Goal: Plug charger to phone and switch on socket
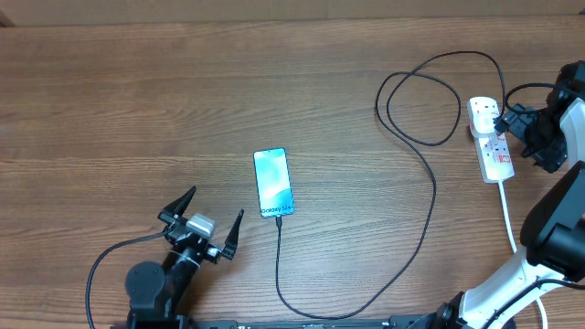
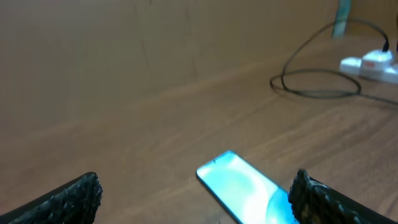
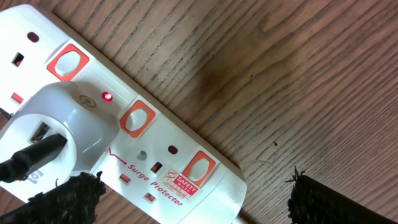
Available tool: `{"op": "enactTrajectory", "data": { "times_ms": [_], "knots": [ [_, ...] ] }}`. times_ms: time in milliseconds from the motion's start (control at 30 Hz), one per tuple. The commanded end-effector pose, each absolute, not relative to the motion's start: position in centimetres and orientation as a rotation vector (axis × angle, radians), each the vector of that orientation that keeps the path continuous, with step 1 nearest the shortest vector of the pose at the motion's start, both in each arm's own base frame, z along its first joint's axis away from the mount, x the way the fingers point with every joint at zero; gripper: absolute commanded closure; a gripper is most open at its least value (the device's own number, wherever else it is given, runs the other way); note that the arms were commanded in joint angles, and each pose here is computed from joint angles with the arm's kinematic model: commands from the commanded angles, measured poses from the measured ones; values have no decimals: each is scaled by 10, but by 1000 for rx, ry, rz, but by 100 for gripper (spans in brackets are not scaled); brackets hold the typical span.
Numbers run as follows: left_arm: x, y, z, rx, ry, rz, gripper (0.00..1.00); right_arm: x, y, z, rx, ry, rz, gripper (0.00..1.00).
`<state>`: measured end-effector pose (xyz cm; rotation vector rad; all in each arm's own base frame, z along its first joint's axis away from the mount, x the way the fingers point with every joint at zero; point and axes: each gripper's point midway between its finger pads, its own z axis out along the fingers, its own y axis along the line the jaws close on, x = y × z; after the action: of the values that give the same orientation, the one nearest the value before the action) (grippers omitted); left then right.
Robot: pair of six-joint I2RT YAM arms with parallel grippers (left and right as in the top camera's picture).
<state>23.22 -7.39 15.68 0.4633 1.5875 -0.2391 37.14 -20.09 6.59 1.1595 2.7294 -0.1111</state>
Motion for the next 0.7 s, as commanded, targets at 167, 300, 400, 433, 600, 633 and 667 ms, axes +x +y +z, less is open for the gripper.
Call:
{"op": "enactTrajectory", "data": {
  "times_ms": [167, 300, 400, 433, 600, 633, 667],
  "knots": [
    [230, -73, 164, 453, 1555, -235, 0, 377, -204, 81, 1140, 2691, -118, 0],
    [231, -73, 164, 435, 1558, -247, 0, 377, -204, 81, 1140, 2691, -118, 0],
    [231, -73, 164, 434, 1558, -246, 0, 377, -204, 81, 1140, 2691, -118, 0],
    [231, -73, 164, 434, 1558, -246, 0, 377, -204, 81, 1140, 2691, -118, 0],
    [231, -73, 164, 434, 1558, -247, 0, 377, -204, 81, 1140, 2691, -118, 0],
    [231, -73, 164, 434, 1558, -247, 0, 377, -204, 81, 1139, 2690, -118, 0],
    [231, -73, 164, 434, 1558, -247, 0, 377, -204, 81, 1140, 2691, -118, 0]
  ]
}}
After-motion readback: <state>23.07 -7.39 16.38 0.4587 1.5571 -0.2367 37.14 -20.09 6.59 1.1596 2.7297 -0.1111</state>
